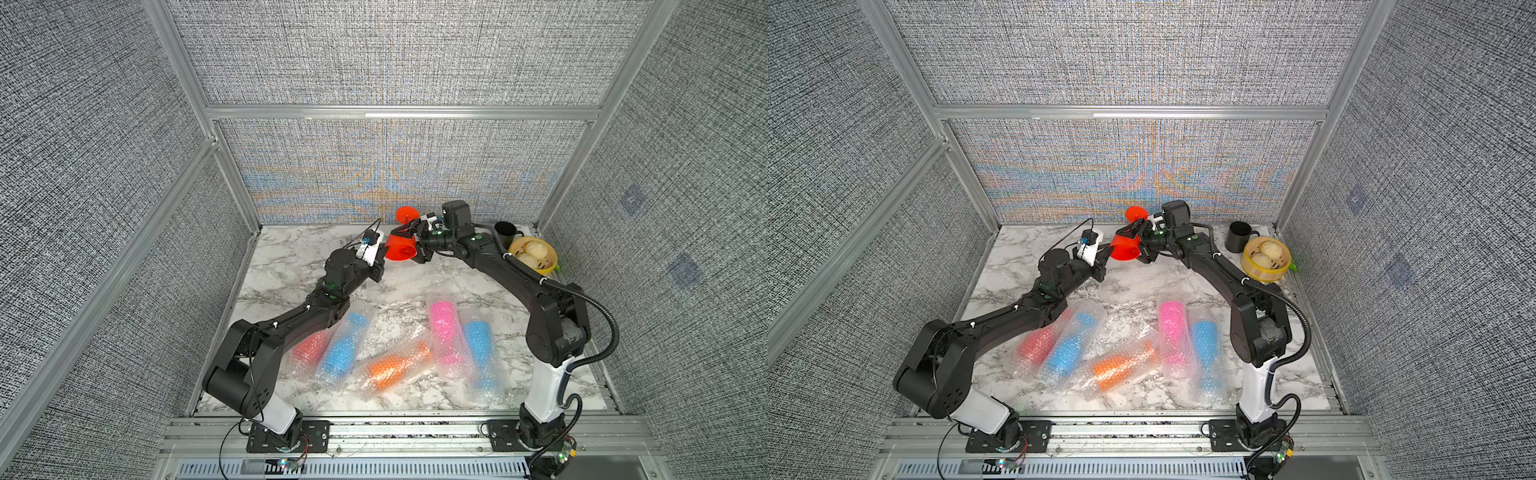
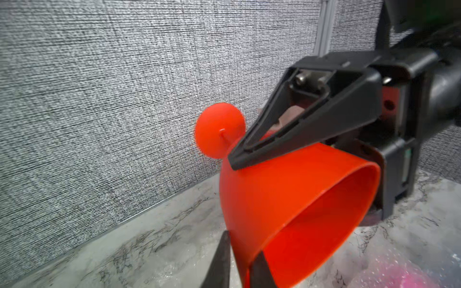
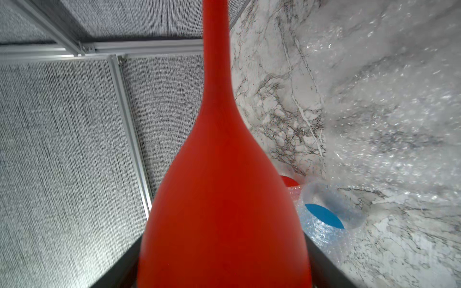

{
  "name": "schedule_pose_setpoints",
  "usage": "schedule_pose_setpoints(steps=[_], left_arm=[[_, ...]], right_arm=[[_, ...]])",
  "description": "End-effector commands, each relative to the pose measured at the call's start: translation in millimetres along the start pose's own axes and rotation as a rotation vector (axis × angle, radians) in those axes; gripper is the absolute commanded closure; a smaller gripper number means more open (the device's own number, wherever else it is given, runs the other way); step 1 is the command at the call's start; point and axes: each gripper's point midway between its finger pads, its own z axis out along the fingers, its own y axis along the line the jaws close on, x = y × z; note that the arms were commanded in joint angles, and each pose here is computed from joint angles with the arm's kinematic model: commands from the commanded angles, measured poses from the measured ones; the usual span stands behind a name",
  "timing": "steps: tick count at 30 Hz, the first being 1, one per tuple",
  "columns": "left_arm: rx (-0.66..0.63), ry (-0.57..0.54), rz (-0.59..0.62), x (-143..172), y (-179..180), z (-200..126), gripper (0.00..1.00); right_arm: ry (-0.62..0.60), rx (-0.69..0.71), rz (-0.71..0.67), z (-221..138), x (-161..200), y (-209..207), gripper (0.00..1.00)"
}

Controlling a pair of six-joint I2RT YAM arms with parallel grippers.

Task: Unpack wine glasses from bubble wrap
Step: Pick up the wine glass from the bubble wrap.

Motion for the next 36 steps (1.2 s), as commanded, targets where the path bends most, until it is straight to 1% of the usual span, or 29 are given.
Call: schedule_pose_setpoints(steps=[1,8,9,13,18,23,27,29,32,34,36], left_arm=[[0.046,-0.061,-0.014,-18.4,-9.2,1.2,1.00],[0.018,-0.051,-0.033,-19.1,-5.3,-1.7,1.00],[0.014,-0.049,-0.042,-19.8,-4.1,-1.6,1.00],[0.002,-0.026,-0.089,-22.6,-1.8,-2.1,1.00],[-0.022,-0.009,-0.138,-25.5,2.6,-4.2,1.00],[-0.068,0.076,-0.205,-23.2,10.6,-3.7,1.00],[-0.086,0.115,-0.242,-21.1,13.2,-5.1,1.00],[-0.115,0.132,-0.261,-18.9,17.9,-6.7,1.00],[-0.189,0.197,-0.297,-13.4,29.3,-7.8,1.00],[-0.267,0.268,-0.326,-5.9,42.0,-10.8,1.00],[-0.369,0.350,-0.389,1.4,60.5,-16.1,1.00]], right_arm=[[0.003,0.003,-0.011,4.7,4.5,0.0,0.36],[0.012,0.005,-0.002,11.2,10.9,2.3,0.36],[0.012,0.007,-0.005,11.5,11.4,2.7,0.34],[0.010,0.018,-0.023,7.8,13.3,8.6,0.22],[0.008,0.022,-0.034,2.5,14.9,11.6,0.14],[0.003,0.028,-0.070,-6.5,14.8,12.3,0.07],[-0.019,0.026,-0.082,-17.8,9.3,10.7,0.04],[-0.025,0.025,-0.094,-23.7,7.3,11.7,0.02],[-0.037,0.009,-0.120,-33.4,5.2,19.2,0.01],[-0.029,-0.015,-0.144,-38.8,5.7,26.6,0.01],[-0.026,-0.017,-0.168,-46.1,5.4,30.8,0.01]])
